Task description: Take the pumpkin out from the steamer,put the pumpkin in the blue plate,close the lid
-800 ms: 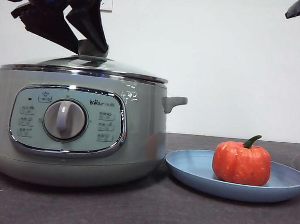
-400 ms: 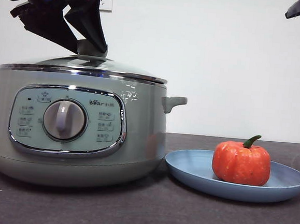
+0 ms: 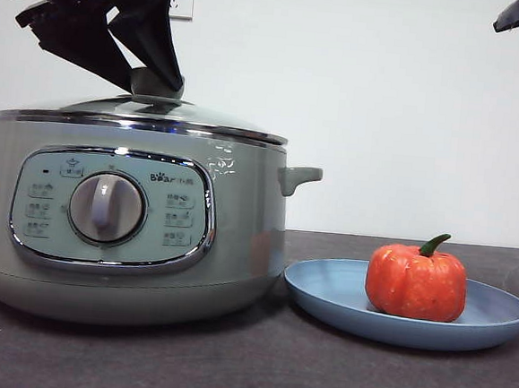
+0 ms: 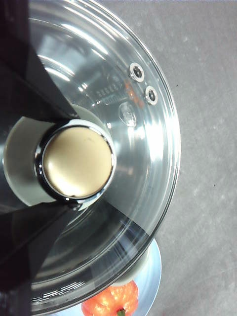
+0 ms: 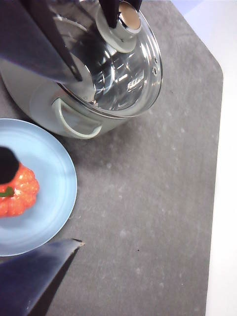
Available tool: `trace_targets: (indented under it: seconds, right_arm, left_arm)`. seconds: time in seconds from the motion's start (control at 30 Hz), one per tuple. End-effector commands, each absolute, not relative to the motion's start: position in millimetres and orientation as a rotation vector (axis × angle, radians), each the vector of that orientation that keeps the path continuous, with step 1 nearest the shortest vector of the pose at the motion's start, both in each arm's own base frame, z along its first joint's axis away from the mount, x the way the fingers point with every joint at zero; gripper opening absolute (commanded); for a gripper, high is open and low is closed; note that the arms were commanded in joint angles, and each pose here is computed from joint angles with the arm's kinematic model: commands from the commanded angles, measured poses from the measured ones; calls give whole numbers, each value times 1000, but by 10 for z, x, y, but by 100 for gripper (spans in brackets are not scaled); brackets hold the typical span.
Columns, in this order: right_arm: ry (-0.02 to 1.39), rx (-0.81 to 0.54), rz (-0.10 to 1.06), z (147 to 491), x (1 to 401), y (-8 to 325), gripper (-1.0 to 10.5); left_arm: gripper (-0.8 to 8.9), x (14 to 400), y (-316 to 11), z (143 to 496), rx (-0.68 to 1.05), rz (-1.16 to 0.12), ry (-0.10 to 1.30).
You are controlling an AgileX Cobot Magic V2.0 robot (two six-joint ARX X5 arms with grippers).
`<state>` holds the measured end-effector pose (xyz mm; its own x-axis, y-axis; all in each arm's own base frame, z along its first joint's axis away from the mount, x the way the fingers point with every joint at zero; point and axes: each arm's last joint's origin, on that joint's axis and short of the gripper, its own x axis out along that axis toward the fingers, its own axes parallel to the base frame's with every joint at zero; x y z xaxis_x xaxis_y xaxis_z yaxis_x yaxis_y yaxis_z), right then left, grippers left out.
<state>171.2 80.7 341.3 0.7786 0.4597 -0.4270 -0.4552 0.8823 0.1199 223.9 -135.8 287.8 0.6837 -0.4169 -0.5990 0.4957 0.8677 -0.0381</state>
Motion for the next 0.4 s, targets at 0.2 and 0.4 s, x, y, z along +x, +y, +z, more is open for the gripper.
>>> trace_targets:
  seconds: [0.2, 0.4]
  right_arm:
    - [464, 20, 493, 3411, 1710, 806, 563]
    - [464, 20, 493, 3411, 1711, 806, 563]
  left_arm:
    - [281, 2246, -1352, 2813, 175, -510, 711]
    - [445, 2250, -1355, 2819, 169, -510, 704]
